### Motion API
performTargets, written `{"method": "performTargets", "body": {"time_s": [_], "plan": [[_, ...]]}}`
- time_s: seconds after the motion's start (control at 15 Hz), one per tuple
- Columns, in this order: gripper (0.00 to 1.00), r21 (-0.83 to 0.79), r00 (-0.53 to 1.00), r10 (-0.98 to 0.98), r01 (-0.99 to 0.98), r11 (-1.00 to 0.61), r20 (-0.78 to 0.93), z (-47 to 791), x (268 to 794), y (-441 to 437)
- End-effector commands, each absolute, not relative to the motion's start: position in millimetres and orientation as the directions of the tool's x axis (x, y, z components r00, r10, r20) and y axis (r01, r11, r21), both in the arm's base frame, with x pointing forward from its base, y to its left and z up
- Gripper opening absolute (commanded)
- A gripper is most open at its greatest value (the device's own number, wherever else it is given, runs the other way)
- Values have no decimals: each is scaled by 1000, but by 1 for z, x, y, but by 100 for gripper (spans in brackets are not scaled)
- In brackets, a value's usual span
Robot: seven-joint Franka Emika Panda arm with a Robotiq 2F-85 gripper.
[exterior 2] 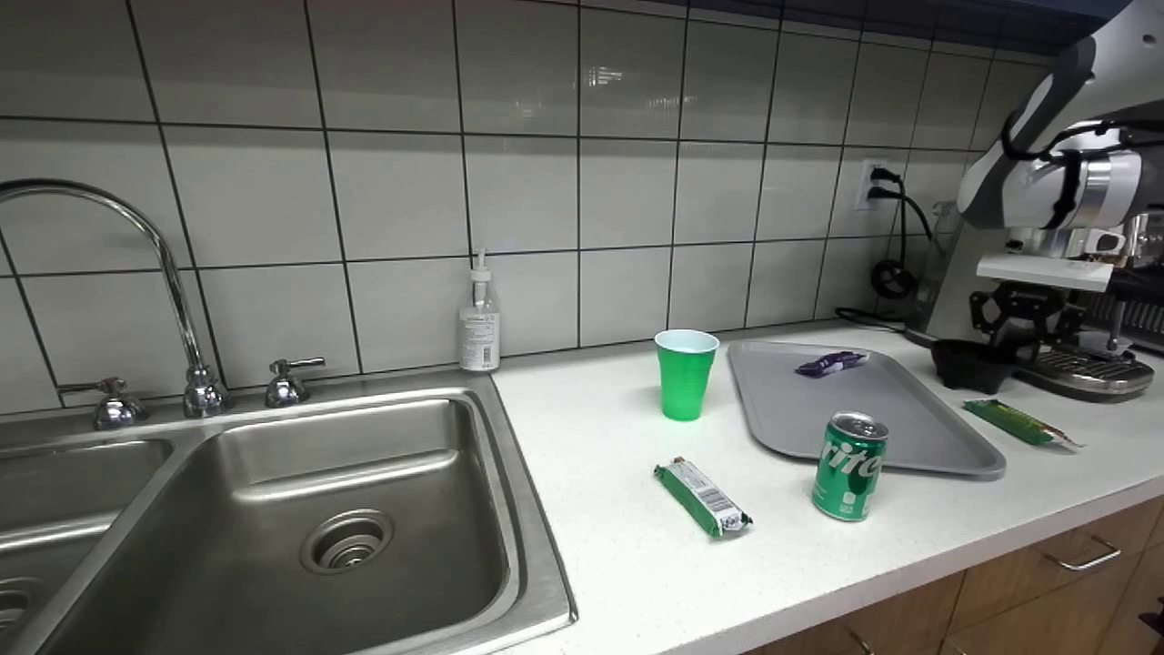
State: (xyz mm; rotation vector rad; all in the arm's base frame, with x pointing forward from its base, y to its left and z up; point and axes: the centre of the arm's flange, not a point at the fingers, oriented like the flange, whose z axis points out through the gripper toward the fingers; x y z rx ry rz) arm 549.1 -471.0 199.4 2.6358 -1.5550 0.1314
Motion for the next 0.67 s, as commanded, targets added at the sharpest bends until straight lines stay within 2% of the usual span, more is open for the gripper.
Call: {"method": "performTargets", "body": {"time_s": [0.0, 0.07, 0.13, 0.6], "plan": [[85, 33, 519, -850, -855, -518, 94, 212, 558, -454], [94, 33, 530, -842, -847, -530, 94, 212, 561, -447], [98, 34, 543, -835, -840, -542, 94, 213, 565, -441], [100, 35, 594, -799, -804, -594, 95, 215, 593, -405]]}}
